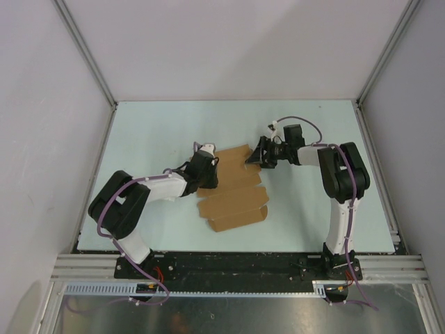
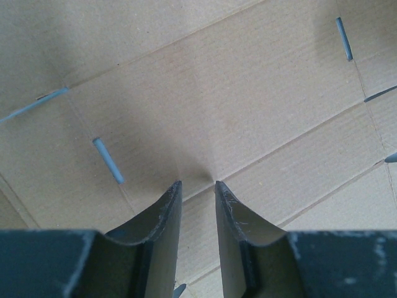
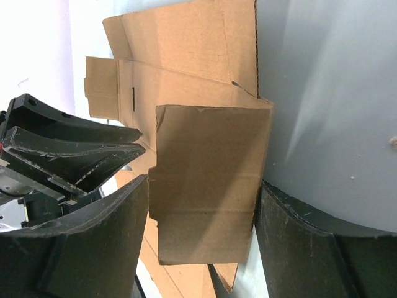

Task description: Fold the paper box

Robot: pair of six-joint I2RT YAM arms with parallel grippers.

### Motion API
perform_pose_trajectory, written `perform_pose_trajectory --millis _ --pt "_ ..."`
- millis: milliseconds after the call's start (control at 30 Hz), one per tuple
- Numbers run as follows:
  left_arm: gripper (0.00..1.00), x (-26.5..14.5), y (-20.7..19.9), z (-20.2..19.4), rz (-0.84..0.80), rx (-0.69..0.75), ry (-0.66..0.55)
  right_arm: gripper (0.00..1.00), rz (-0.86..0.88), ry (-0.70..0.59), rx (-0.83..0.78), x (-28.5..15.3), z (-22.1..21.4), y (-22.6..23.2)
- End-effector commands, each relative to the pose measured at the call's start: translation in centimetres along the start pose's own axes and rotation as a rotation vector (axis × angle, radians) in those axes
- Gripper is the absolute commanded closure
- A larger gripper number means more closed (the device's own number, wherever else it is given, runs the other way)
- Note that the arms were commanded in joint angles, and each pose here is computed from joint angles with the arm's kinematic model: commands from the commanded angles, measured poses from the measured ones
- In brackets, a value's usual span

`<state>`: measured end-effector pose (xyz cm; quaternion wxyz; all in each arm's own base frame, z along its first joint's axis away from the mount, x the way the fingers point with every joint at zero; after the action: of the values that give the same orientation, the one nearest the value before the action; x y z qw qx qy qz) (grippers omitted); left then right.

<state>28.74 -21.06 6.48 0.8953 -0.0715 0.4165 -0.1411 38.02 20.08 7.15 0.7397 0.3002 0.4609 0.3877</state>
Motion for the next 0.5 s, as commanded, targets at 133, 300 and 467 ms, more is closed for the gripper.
perform_pose_trajectory --millis 133,300,467 --pt "0.67 0.2 -0.9 0.9 -0.041 0.009 -0.018 0.28 -0.028 0.037 -0.006 -0.3 -1.1 2.0" --pt "0.67 0.4 -0.9 0.6 -0.040 0.009 -0.010 0.25 -0.015 0.025 -0.032 -0.9 -0.7 3.6" --pt "0.67 0.4 -0.8 0.6 -0.040 0.007 -0.007 0.21 -0.003 0.024 -0.053 -1.3 -0.6 4.8"
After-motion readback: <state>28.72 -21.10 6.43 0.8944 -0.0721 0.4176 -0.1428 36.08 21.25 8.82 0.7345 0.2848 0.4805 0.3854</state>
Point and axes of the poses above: each gripper's point midway between its finger pads, its own x axis out along the fingers, its own y axis along the line the jaws close on, z = x × y, the point moved 6 cm from there along -x, back along the fingers, and after that the axes turned 1 degree about -x, right-handed, at the moved point
